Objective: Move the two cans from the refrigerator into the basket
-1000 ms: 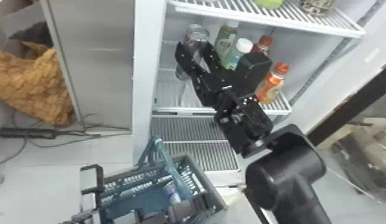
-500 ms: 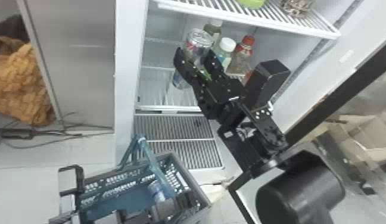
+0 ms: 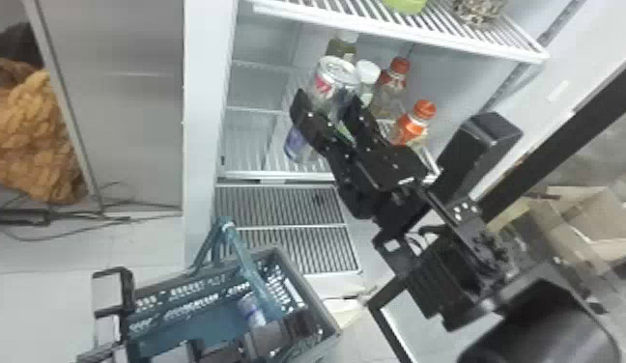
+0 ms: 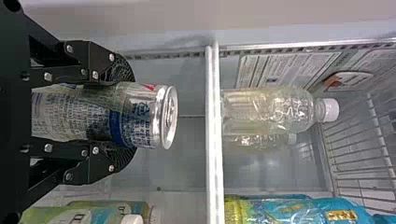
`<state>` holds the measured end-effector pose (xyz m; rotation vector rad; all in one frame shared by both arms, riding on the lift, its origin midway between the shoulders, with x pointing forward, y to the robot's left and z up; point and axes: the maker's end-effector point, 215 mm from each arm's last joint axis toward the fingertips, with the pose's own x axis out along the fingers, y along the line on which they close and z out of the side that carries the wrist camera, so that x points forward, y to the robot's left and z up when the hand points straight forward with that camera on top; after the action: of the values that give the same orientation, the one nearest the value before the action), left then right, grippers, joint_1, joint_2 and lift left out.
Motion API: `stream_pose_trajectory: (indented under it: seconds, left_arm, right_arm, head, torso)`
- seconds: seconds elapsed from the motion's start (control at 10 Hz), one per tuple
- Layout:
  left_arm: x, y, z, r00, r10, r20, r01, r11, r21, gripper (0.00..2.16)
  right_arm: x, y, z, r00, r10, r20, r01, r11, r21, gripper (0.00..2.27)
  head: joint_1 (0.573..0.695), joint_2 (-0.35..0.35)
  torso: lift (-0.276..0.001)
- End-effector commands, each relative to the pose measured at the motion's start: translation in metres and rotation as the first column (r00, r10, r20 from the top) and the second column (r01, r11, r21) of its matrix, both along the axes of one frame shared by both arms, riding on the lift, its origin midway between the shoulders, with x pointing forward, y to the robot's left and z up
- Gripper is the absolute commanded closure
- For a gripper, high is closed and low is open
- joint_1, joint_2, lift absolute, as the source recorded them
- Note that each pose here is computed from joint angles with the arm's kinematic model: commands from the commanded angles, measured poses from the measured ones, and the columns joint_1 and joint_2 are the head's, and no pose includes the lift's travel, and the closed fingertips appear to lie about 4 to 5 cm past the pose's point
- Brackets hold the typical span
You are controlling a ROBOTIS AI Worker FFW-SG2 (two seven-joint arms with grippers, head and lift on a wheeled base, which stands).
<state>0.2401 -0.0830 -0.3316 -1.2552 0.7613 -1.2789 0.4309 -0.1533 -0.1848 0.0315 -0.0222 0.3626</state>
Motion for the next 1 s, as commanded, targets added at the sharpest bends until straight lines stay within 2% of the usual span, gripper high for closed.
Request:
stream_pose_trajectory:
  seconds: [0.0,0.2,0.4,0.7,0.9]
  left_arm:
    - [0.000,-0.001,0.001,1.000,-0.002,0.002,0.002,1.000,-0.002,1.20]
    - [0.000,-0.001,0.001,1.000,-0.002,0.002,0.002,1.000,-0.003,1.20]
    - [0.001,0.000,0.002,1.000,0.000,0.003,0.000,1.000,-0.004,1.20]
    - [0.001,0.000,0.001,1.000,0.001,0.003,-0.001,1.000,-0.004,1.20]
    - [0.000,0.000,0.001,1.000,0.003,0.003,-0.003,1.000,-0.005,1.20]
  right_arm:
    - [-0.009,-0.001,-0.009,0.999,0.008,-0.039,-0.008,1.000,-0.007,0.88]
    - [-0.033,-0.002,-0.005,0.998,0.016,-0.067,-0.017,1.000,-0.010,0.88]
    - [-0.057,-0.004,-0.014,0.991,0.013,-0.136,-0.017,0.999,-0.029,0.88]
    - [-0.089,-0.017,-0.049,0.958,-0.020,-0.286,0.001,0.998,-0.069,0.88]
    - [-0.098,-0.021,-0.071,0.935,-0.028,-0.354,0.000,0.997,-0.080,0.88]
  head:
    - [0.695,-0.350]
    - [0.695,-0.350]
    - [0.695,-0.350]
    - [0.695,-0.350]
    - [0.695,-0.350]
  torso:
    - [-0.276]
    - [-0.276]
    - [-0.276]
    - [-0.276]
    - [-0.276]
